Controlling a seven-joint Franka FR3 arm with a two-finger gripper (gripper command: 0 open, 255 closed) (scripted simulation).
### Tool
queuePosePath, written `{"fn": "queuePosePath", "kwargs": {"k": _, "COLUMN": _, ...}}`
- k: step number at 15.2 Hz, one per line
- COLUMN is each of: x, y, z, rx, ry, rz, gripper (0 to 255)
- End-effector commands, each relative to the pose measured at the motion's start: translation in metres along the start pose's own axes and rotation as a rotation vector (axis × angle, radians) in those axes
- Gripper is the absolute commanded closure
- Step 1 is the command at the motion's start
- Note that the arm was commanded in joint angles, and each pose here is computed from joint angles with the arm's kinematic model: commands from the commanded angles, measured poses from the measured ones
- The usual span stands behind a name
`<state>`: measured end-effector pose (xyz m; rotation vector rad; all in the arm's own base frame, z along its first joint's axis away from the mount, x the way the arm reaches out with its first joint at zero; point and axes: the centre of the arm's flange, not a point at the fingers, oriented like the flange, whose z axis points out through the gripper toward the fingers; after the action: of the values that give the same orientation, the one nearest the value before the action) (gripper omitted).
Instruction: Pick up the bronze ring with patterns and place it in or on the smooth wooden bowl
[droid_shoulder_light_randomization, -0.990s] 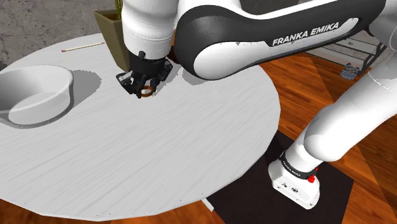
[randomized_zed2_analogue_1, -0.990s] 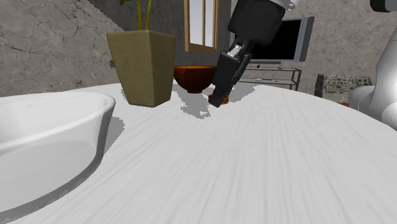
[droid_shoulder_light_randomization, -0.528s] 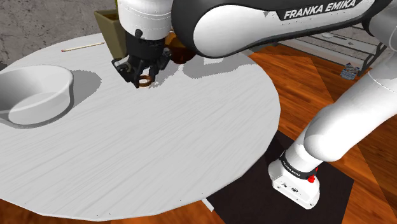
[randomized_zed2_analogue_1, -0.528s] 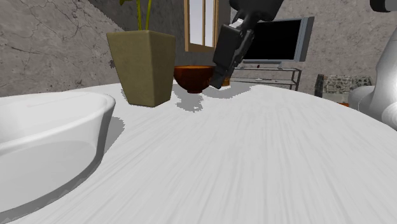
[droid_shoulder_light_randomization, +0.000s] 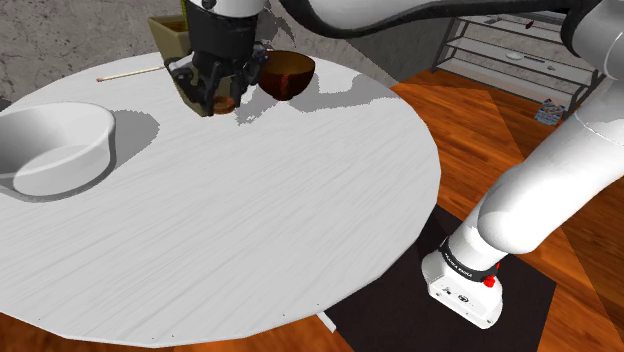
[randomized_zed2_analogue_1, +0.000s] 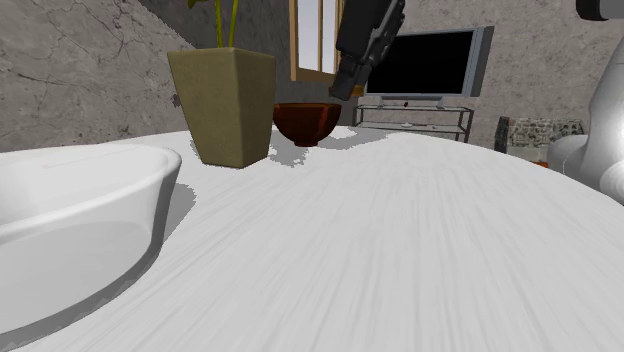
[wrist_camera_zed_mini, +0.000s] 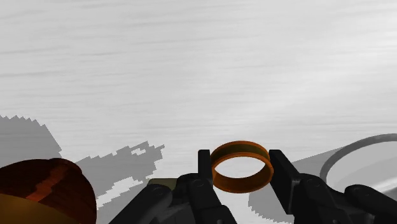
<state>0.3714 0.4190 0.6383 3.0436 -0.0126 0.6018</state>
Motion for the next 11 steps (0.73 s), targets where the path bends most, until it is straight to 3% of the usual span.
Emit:
{"fn": "queuePosePath", "kwargs": {"k": 1, "x": 0.004, "y": 0.001, "z": -0.009, "rx": 0.0, "ry": 0.0, "rz": 0.0, "gripper": 255}}
{"fn": "queuePosePath", "kwargs": {"k": 7, "x": 0.016, "y": 0.003, "z": -0.038, "rx": 0.0, "ry": 0.0, "rz": 0.0, "gripper": 255}}
{"fn": "queuePosePath", "kwargs": {"k": 11, "x": 0.038, "y": 0.035, "z": -0.03, "rx": 0.0, "ry": 0.0, "rz": 0.0, "gripper": 255}}
